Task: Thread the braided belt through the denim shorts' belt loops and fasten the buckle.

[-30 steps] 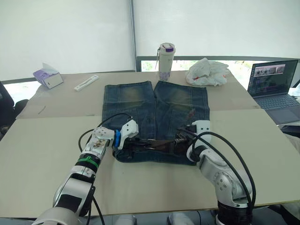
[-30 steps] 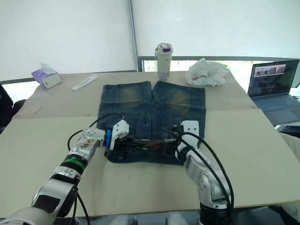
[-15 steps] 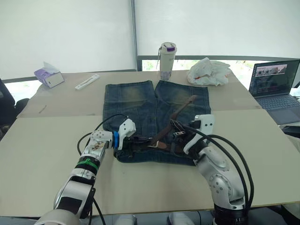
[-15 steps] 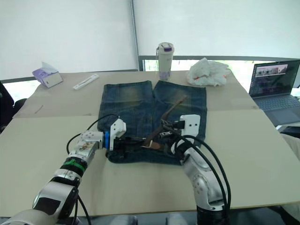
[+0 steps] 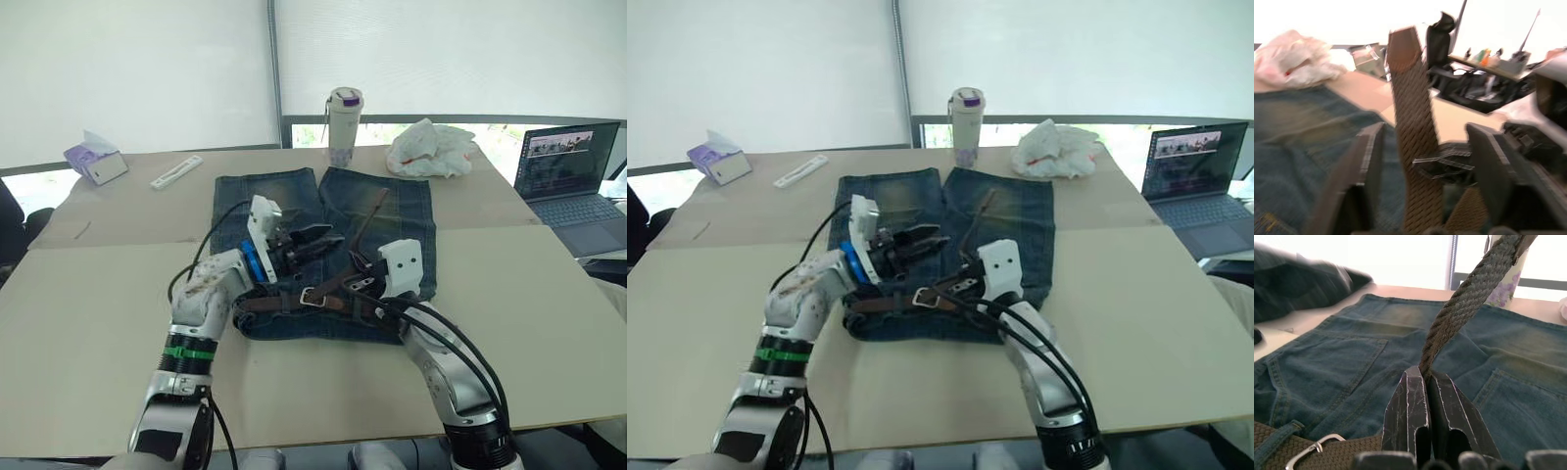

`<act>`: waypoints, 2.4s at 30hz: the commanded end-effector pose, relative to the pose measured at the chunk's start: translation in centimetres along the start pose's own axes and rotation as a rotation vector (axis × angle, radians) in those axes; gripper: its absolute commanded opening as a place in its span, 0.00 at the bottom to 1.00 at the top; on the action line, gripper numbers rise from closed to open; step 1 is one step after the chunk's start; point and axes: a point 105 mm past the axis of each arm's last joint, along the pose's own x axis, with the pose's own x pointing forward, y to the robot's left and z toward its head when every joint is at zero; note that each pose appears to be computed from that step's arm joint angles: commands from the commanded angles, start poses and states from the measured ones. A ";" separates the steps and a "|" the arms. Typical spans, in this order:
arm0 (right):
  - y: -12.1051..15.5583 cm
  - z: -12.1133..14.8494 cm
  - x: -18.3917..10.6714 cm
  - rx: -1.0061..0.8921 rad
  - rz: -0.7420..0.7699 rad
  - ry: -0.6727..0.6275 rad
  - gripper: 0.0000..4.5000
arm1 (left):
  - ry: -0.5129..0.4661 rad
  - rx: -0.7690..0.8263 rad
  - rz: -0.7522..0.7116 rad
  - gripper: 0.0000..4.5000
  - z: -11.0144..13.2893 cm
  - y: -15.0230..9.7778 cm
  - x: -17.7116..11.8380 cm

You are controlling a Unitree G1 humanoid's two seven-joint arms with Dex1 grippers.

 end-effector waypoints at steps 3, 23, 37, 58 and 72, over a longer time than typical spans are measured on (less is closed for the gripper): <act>0.7 2.1 0.0 -0.008 0.040 -0.104 0.00 | -0.127 -0.050 0.010 0.71 2.2 -1.0 0.5; 0.7 1.3 0.0 -0.107 0.038 -0.095 0.00 | -0.183 -0.155 0.041 0.71 4.8 -1.9 1.4; 1.3 1.3 0.1 -0.124 0.048 -0.092 0.00 | -0.143 0.511 0.283 0.71 3.7 -2.6 2.3; 1.5 1.0 0.0 -0.098 0.039 -0.087 0.00 | -0.256 0.279 0.269 0.71 4.1 -3.8 1.9; 1.7 1.0 0.2 -0.104 0.052 -0.090 0.00 | -0.229 -0.620 0.044 0.71 3.6 -4.6 1.1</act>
